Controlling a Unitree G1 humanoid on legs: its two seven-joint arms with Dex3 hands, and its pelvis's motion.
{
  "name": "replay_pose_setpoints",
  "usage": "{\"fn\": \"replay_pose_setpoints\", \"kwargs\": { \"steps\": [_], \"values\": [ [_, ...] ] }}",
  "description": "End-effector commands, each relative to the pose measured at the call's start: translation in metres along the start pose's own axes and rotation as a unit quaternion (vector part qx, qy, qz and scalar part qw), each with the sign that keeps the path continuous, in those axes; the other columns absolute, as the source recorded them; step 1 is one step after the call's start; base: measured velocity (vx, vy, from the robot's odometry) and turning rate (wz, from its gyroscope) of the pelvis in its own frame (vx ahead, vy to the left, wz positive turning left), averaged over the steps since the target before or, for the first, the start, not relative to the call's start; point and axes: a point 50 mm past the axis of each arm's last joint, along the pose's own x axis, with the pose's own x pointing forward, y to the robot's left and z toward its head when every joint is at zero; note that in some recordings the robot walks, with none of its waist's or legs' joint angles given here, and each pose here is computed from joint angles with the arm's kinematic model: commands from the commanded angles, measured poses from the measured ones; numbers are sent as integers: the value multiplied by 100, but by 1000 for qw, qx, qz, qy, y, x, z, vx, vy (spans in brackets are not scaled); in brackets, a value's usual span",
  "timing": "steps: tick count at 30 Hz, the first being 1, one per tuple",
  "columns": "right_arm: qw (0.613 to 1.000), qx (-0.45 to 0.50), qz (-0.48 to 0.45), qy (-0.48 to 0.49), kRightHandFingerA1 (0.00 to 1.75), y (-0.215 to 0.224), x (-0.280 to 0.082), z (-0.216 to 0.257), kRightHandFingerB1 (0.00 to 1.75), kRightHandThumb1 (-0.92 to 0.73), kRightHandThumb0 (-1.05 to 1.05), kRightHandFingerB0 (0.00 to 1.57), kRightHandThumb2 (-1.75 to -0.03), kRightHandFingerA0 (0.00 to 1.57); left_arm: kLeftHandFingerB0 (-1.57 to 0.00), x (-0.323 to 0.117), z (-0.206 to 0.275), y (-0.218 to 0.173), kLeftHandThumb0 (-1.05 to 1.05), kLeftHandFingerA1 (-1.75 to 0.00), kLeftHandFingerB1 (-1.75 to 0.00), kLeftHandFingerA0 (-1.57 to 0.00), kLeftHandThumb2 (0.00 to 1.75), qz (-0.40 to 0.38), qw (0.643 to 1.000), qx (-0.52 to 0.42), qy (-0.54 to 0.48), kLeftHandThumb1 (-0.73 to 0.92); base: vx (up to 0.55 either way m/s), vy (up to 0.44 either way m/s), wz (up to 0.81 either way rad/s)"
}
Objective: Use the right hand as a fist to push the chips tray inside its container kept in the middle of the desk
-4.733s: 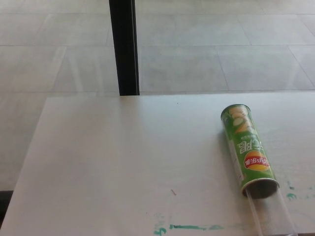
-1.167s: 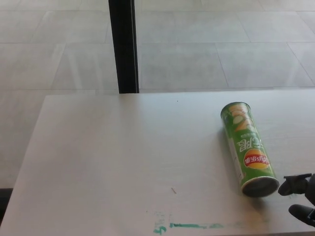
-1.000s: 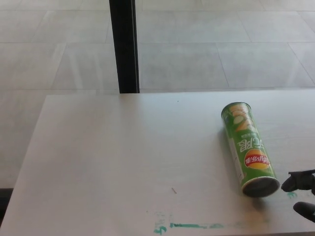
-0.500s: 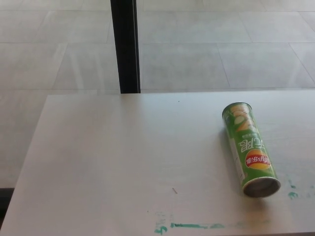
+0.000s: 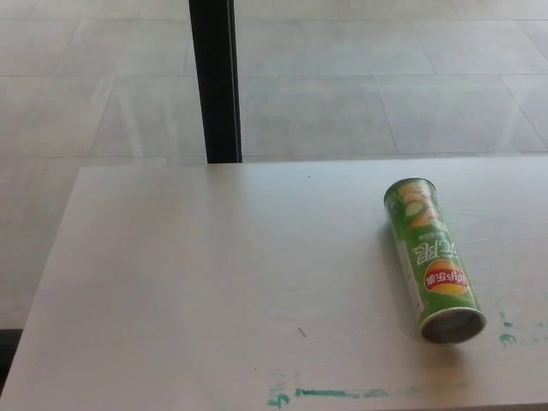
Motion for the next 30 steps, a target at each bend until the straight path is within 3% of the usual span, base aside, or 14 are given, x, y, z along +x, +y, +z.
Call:
{"fn": "replay_pose_setpoints", "kwargs": {
  "steps": [1, 2, 3, 7, 8, 9, 17, 19, 20, 21, 22, 23, 28, 30],
  "values": [
    [961, 119, -162, 188, 78, 39, -23, -88, 65, -64, -54, 56, -104, 84, -43, -1, -5, 1, -67, -54, -43, -55, 64, 12, 1000, -25, 2, 79, 0, 0, 0],
    [961, 119, -163, 189, 78, 41, -23, -89, 65, -64, -54, 56, -104, 84, -43, -1, -5, 1, -67, -54, -43, -55, 64, 13, 1000, -26, 2, 79, 0, 0, 0],
    [957, 132, -161, 202, 70, 46, -24, -94, 50, -78, -57, 61, -63, 86, -42, -1, -5, 1, -67, -54, -43, -55, 64, 11, 1000, -21, 1, 80, 0, 0, 0],
    [921, 244, -173, 249, 74, 63, -30, -109, 58, -72, -54, 68, -62, 83, -44, -1, -5, 1, -69, -56, -44, -53, 64, 3, 1000, -24, -4, 79, 0, 0, 0],
    [905, 280, -174, 270, 80, 70, -35, -114, 62, -74, -55, 67, -61, 82, -35, -1, -5, 1, -69, -63, -54, -48, 101, 3, 1000, -10, -4, 64, 0, 0, 0],
    [895, 301, -174, 281, 83, 73, -35, -116, 59, -74, -58, 66, -61, 80, -40, -1, -5, 0, -69, -54, -42, -51, 64, 3, 1000, -13, -4, 81, 0, 0, 0],
    [828, 409, -154, 349, 97, 106, -45, -123, 55, -72, -52, 62, -61, 87, -41, -1, -1, 1, -68, -56, -43, -54, 64, 5, 999, -33, -7, 79, 0, 0, 0],
    [835, 404, -144, 343, 94, 117, -47, -115, 55, -71, -51, 62, -61, 79, -34, -1, -1, 1, -67, -63, -54, -47, 102, 3, 1000, -26, -8, 64, 0, 0, 0],
    [843, 392, -132, 344, 94, 121, -47, -114, 52, -74, -54, 60, -62, 79, -41, 0, 1, 1, -69, -55, -43, -53, 64, 2, 1000, -23, -10, 81, 0, 0, 0],
    [849, 381, -117, 348, 94, 124, -47, -113, 52, -74, -54, 60, -62, 79, -41, 0, 2, 1, -69, -55, -43, -53, 64, 2, 1000, -23, -12, 81, 0, 0, 0],
    [847, 381, -120, 352, 102, 127, -47, -111, 52, -73, -52, 63, -62, 82, -36, 0, 3, 1, -67, -65, -55, -49, 101, 1, 999, -30, -13, 64, 0, 0, 0],
    [845, 388, -124, 346, 105, 130, -48, -109, 55, -72, -51, 64, -61, 82, -42, 0, 3, 1, -67, -55, -44, -53, 64, 4, 1000, -26, -14, 81, 0, 0, 0],
    [856, 367, -108, 348, 98, 144, -51, -101, 55, -74, -57, 61, -62, 84, -45, 1, 2, -1, -68, -55, -43, -55, 64, 13, 999, -31, -6, 80, 0, 0, 0],
    [854, 370, -103, 351, 96, 146, -52, -101, 61, -74, -59, 63, -62, 88, -36, 1, 3, -1, -69, -64, -55, -49, 101, 7, 999, -30, -9, 64, 0, 0, 0]
  ]
}}
